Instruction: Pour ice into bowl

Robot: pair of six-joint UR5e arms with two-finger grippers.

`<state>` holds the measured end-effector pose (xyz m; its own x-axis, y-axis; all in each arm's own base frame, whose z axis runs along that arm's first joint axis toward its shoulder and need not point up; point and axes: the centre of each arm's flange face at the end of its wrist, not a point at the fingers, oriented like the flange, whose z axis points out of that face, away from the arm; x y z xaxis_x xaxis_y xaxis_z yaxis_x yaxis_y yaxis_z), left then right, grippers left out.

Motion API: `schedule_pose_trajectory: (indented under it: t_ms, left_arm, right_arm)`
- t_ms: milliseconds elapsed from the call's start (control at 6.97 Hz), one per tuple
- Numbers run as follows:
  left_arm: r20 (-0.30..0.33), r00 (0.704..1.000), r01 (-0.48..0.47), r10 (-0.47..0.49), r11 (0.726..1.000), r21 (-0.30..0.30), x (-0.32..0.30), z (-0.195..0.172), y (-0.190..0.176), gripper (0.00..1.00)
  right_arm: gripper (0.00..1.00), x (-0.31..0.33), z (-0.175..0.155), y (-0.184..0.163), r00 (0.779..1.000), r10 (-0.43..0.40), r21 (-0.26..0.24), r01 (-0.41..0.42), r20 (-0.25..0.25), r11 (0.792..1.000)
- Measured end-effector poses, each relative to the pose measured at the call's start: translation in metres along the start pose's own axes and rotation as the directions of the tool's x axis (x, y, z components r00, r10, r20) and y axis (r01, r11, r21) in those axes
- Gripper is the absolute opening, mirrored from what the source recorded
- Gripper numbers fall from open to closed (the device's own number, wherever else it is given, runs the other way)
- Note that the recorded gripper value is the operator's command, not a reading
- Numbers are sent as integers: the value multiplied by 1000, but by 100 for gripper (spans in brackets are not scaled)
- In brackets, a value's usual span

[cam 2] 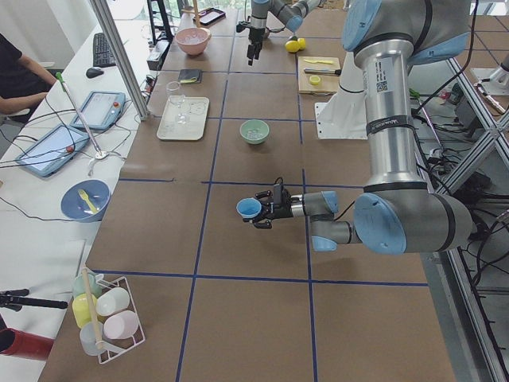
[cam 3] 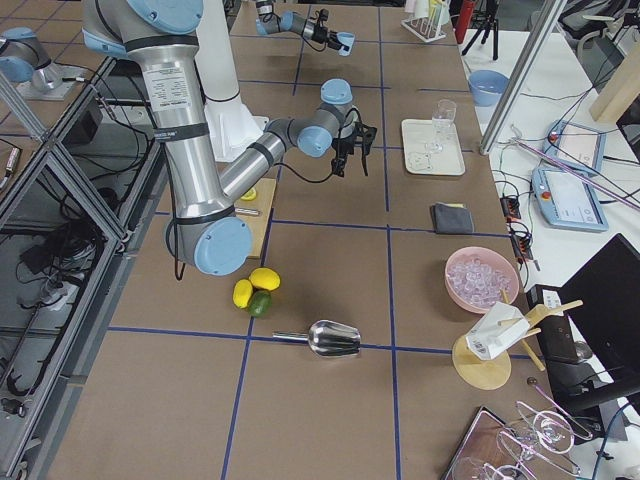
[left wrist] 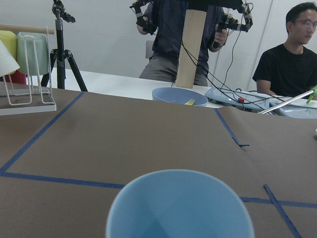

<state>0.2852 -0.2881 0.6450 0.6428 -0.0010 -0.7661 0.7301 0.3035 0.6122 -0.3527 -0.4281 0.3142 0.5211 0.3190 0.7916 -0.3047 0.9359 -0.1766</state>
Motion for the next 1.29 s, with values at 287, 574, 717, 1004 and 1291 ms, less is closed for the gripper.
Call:
schedule_pose_trajectory:
  t_ms: [287, 574, 717, 1004, 1291]
  left_arm:
    - [19, 999, -42, 42, 999, 9, 3, 8, 14, 0]
    - [35, 996, -83, 83, 997, -2, 4, 11, 20, 0]
    - [39, 995, -95, 95, 995, -8, 4, 11, 22, 1]
    - [39, 994, -103, 103, 994, -21, 4, 12, 24, 9]
    - [37, 994, -103, 104, 994, -30, 4, 12, 26, 14]
  right_arm:
    - [100, -1, -2, 0, 1000, 0, 3, 0, 2, 1000]
    - [100, -2, -5, 2, 1000, -2, 7, 2, 9, 1000]
    - [100, -2, -5, 2, 1000, -1, 7, 1, 8, 1000]
    - [100, -1, -3, 2, 1000, -1, 5, 1, 3, 1000]
    - [100, 0, 0, 2, 1000, 0, 4, 0, -1, 1000]
